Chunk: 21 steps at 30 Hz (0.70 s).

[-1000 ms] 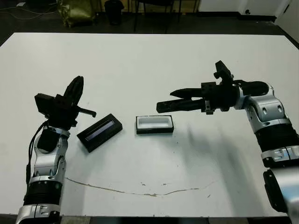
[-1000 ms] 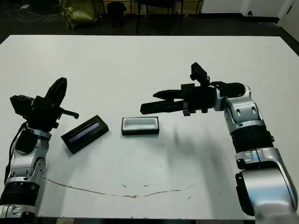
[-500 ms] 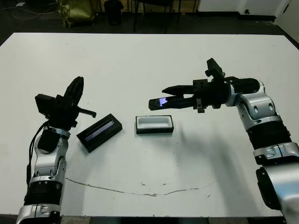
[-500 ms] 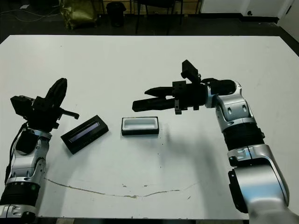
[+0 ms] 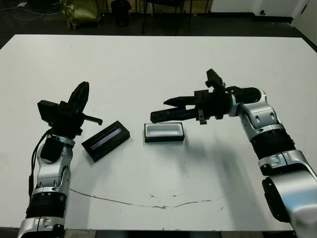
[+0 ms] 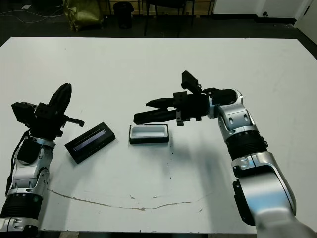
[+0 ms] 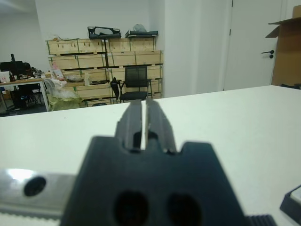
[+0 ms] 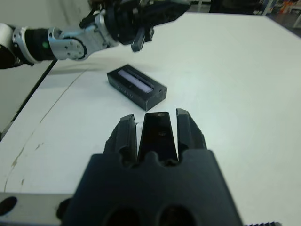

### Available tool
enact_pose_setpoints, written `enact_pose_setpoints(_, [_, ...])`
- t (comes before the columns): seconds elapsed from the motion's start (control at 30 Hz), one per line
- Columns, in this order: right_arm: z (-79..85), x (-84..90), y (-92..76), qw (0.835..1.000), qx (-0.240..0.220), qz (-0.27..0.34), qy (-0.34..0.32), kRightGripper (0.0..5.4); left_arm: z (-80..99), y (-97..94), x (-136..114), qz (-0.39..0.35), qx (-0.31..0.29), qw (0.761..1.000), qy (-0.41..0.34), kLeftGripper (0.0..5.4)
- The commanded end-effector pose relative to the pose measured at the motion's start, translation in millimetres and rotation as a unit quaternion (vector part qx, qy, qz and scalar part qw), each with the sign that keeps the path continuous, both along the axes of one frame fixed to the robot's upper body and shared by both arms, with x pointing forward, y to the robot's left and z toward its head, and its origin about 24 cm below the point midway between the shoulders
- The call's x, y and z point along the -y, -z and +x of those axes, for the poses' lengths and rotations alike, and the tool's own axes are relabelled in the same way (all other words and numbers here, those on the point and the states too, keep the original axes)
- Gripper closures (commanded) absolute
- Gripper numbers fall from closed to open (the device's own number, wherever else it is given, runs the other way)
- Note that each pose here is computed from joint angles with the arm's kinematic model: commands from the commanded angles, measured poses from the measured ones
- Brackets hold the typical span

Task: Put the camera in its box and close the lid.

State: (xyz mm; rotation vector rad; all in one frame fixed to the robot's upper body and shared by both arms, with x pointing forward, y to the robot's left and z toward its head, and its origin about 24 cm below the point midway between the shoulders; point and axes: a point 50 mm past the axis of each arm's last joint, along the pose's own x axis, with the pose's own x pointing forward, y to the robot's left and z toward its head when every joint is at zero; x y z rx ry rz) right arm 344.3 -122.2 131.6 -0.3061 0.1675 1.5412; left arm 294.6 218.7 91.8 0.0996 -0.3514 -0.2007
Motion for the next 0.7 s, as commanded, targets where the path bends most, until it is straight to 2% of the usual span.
enact_pose_setpoints(0.03, [-1.1, -1.7, 5.0, 1.0, -0.001, -0.016, -0.011, 4.57, -3.2, 10.3, -1.4, -0.001, -0.022, 1.0, -0.002, 5.4])
enact_pose_setpoints(0.27, [-4.8, -3.3, 15.9, 0.998, -0.035, -0.044, -0.023, 4.57, -3.0, 10.9, -0.6, -0.002, -0.023, 1.0, -0.001, 5.4])
enact_pose_setpoints(0.7, [-4.8, -4.0, 26.3, 0.997, -0.042, -0.063, -0.012, 4.57, -3.2, 11.3, -0.8, -0.001, -0.022, 1.0, -0.002, 5.4])
